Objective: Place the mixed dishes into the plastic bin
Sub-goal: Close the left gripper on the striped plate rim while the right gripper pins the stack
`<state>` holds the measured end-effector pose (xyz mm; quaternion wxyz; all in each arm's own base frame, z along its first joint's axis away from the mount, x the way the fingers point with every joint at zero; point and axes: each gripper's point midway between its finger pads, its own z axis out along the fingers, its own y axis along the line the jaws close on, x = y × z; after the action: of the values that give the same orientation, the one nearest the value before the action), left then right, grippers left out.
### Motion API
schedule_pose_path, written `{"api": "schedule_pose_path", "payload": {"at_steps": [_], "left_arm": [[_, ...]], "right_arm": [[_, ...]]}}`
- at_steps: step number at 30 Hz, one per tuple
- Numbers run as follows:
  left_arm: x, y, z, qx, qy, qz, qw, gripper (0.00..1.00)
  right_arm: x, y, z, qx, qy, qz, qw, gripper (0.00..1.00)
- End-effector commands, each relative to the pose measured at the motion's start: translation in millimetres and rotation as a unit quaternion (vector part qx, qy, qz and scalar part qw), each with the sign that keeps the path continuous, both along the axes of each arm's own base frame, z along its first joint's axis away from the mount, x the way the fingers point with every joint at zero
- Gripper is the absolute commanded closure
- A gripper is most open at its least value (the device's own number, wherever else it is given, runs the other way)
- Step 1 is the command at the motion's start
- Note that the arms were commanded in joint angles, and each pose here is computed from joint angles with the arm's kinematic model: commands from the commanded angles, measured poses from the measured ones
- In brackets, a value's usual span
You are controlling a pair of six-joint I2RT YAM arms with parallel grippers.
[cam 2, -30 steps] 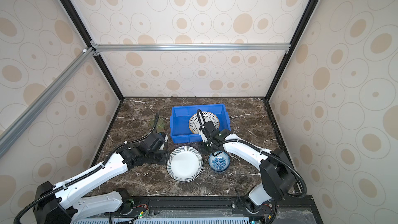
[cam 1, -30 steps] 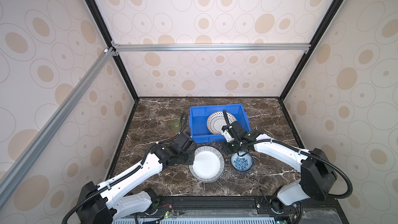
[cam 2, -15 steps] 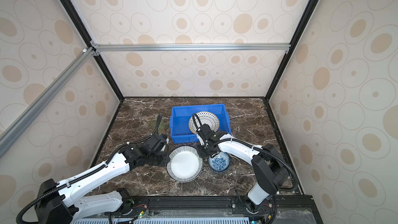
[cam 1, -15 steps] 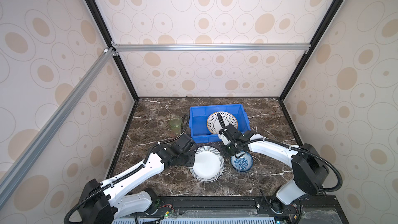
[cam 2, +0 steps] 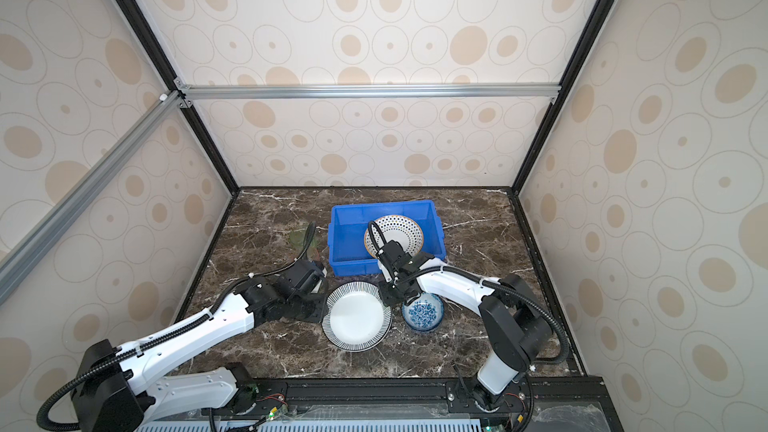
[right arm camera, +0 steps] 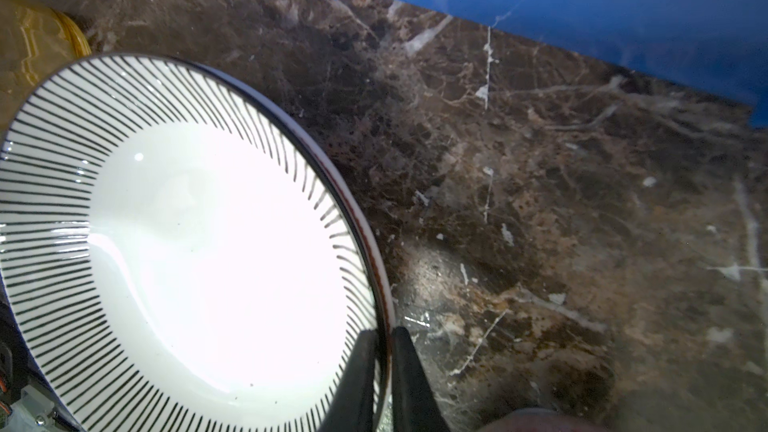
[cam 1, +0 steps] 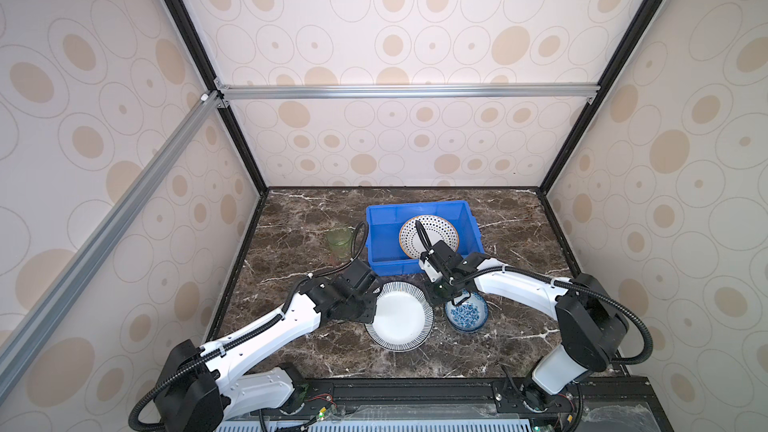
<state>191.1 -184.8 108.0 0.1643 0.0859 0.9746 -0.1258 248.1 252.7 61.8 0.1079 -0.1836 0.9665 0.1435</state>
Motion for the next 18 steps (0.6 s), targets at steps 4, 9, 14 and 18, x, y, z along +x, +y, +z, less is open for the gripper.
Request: {"api": "schedule_pose_path", "payload": {"at_steps": [4, 9, 14, 18], "left_arm": [[-9.2, 2.7, -7.9, 0.008, 0.018, -0.002, 1.000, 0.73], [-11.4, 8.6, -11.9, 0.024, 0.024, 0.005, 0.999, 0.73], [-13.8, 11.8, -15.9, 0.034, 0.029, 0.010, 0.999, 0.72], [-14.9, 13.5, -18.9, 0.040, 0.034, 0.013, 0.999, 0.71]], "right_arm": [[-0.9, 2.9, -1.2, -0.010, 0.003, 0.009, 1.000, 0.92], [-2.0, 3.4, -3.4, -0.010, 0.007, 0.011, 1.000, 0.93], [-3.0, 4.4, -5.5, -0.010, 0.010, 0.013, 1.000, 0.93], [-4.8, 4.8, -8.7, -0.009, 0.015, 0.014, 1.000, 0.94]]}}
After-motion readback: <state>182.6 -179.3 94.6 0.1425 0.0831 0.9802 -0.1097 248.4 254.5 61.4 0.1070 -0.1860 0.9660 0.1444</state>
